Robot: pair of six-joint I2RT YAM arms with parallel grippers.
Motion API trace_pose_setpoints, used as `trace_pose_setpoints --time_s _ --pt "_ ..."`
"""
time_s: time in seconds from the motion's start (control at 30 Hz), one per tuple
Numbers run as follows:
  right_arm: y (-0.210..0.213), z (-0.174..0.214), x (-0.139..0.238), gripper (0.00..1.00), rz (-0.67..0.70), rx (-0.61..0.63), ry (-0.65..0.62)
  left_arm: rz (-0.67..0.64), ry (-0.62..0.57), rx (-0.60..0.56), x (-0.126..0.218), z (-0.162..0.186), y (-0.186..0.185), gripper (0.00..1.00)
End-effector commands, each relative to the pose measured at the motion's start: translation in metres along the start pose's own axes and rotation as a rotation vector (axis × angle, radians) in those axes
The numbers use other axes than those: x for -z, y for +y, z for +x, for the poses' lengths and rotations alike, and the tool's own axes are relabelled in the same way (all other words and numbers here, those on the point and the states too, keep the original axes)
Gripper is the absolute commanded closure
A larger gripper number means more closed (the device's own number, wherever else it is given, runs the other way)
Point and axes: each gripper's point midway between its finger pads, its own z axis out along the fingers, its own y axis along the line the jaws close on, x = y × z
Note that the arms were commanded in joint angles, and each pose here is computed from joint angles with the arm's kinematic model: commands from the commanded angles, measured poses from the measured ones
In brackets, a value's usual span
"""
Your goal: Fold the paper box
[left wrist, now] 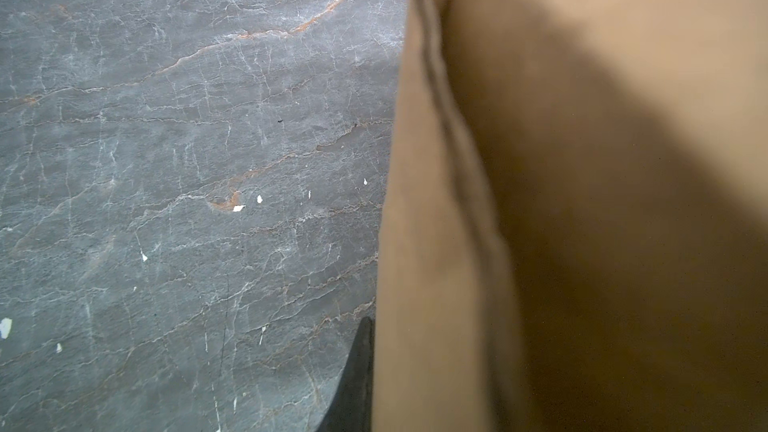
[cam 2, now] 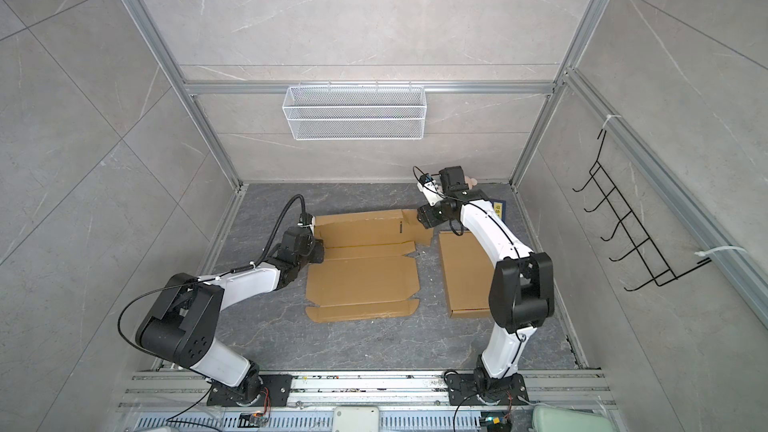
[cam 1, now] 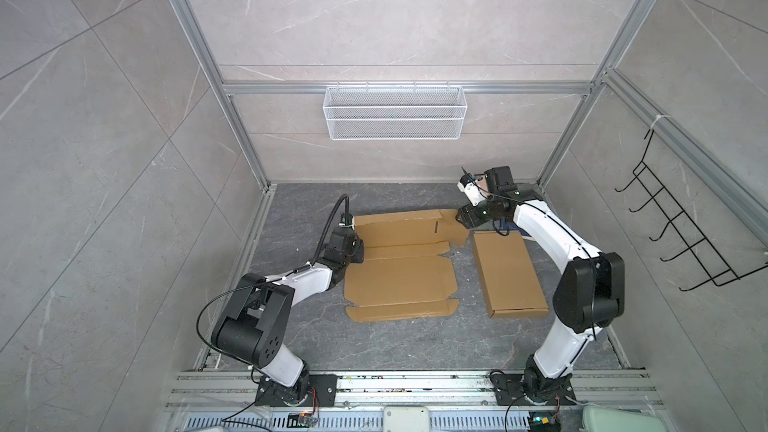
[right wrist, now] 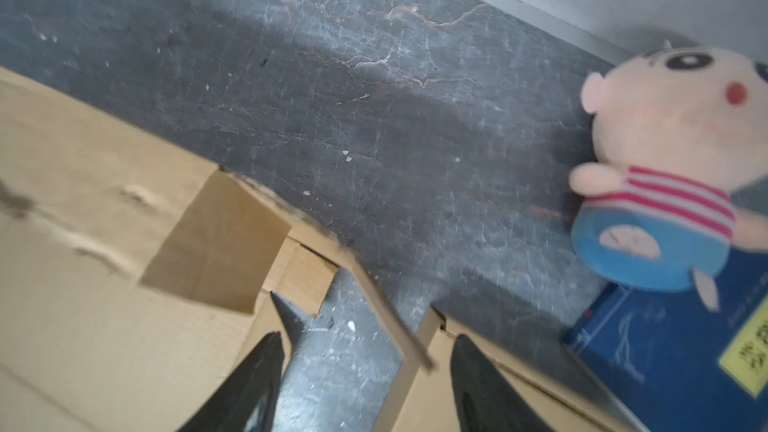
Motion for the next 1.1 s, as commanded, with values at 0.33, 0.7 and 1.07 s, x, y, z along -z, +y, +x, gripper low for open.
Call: trace_pose_setpoints --time_s 0.33,0.7,1.07 --pt "0.024 0.012 -0.020 0.55 -0.174 0.092 0.118 -0.030 0.088 -0.079 -0.004 0.021 0.006 1.00" --pt "0.032 0.001 0.006 0.90 -0.141 0.049 0.035 -0.076 0.055 -0.044 0.005 0.020 0.016 1.00" --pt "0.069 0.007 0.021 0.96 -0.177 0.080 0.039 -0.098 0.025 -0.027 0.009 0.018 0.021 1.00"
